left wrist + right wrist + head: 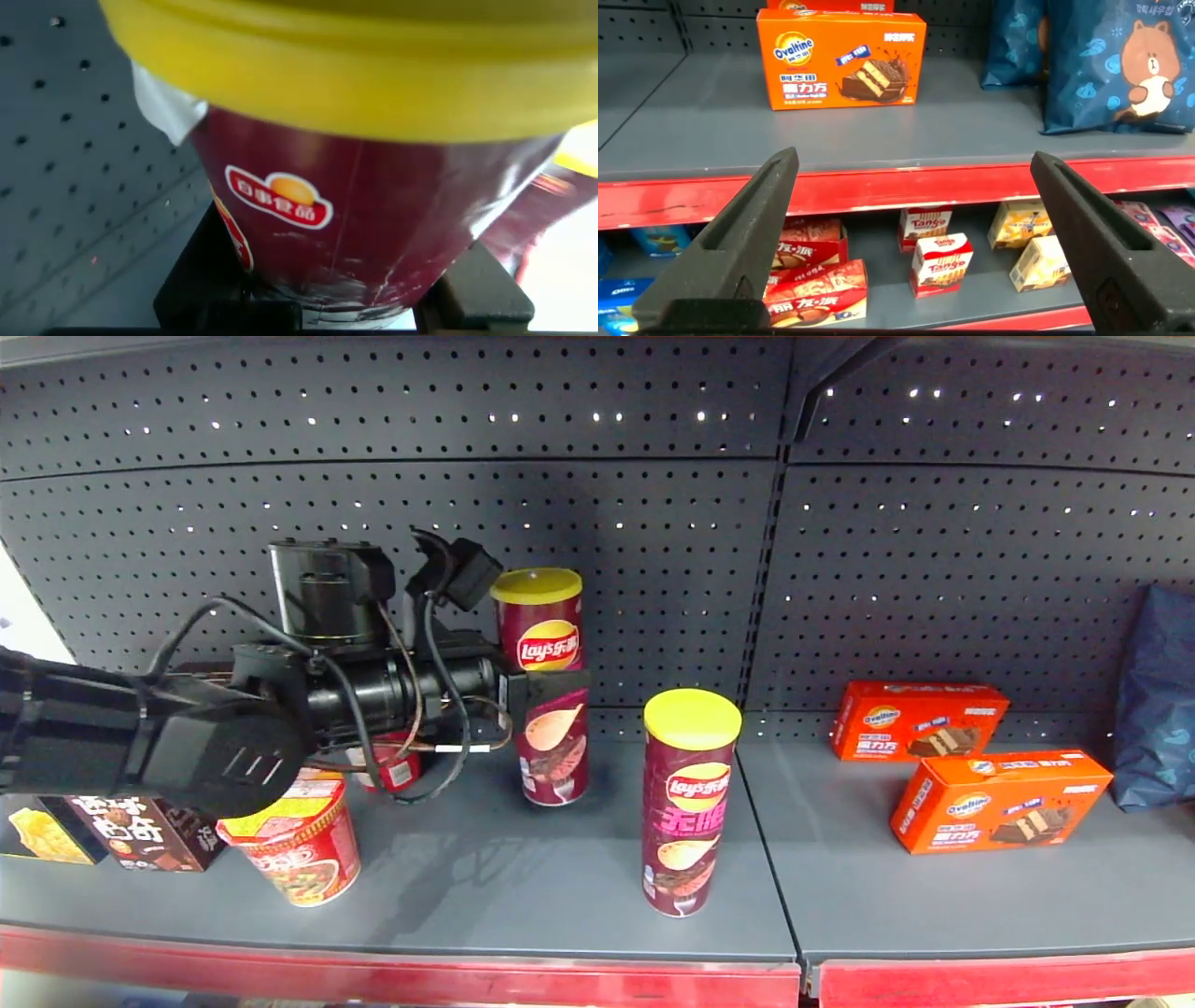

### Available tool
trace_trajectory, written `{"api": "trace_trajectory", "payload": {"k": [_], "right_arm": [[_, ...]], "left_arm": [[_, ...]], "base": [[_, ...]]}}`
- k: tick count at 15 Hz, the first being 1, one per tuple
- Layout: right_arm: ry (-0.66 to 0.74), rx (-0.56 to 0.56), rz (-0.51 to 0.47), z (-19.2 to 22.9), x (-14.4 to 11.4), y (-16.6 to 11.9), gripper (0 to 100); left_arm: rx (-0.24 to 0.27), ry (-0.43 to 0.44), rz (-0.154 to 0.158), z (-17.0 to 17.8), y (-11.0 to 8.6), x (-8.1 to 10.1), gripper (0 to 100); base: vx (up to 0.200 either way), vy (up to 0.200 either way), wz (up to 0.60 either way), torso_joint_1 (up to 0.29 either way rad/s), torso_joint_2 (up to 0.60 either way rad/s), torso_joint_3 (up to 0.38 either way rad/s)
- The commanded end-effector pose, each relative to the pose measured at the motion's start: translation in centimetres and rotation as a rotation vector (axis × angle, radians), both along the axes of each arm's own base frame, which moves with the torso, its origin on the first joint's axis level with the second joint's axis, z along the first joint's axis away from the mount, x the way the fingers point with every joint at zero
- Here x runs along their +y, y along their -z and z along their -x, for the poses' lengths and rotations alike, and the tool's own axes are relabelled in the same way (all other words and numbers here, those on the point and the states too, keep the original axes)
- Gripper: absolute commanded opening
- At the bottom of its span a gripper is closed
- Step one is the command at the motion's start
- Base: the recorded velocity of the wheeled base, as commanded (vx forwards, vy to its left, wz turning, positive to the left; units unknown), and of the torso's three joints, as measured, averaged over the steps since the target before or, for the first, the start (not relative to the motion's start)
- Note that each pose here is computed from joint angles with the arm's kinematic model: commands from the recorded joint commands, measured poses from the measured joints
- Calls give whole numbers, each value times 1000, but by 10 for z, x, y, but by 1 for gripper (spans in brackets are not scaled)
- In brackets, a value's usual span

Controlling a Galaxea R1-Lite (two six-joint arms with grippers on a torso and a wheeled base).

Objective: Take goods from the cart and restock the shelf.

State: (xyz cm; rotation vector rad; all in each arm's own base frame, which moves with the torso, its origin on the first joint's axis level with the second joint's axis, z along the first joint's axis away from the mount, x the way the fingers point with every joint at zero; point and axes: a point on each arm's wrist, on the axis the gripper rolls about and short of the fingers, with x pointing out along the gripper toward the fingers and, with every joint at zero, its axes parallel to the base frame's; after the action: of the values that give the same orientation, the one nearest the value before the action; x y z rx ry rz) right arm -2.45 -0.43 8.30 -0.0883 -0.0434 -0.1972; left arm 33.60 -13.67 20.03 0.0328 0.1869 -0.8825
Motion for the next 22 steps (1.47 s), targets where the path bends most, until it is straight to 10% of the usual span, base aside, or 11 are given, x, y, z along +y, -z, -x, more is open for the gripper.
{"api": "trace_trajectory", "payload": {"k": [1, 22], "right_arm": [[-2, 1, 2, 0, 0, 0, 100], [0, 3, 10, 0, 0, 0, 100]], "left_arm": [[14, 26, -3, -23, 17, -14, 0], [-45, 275, 43, -82, 56, -96, 0]], "base": [[0, 0, 0, 0, 0, 0], [0, 0, 0, 0, 0, 0]]}}
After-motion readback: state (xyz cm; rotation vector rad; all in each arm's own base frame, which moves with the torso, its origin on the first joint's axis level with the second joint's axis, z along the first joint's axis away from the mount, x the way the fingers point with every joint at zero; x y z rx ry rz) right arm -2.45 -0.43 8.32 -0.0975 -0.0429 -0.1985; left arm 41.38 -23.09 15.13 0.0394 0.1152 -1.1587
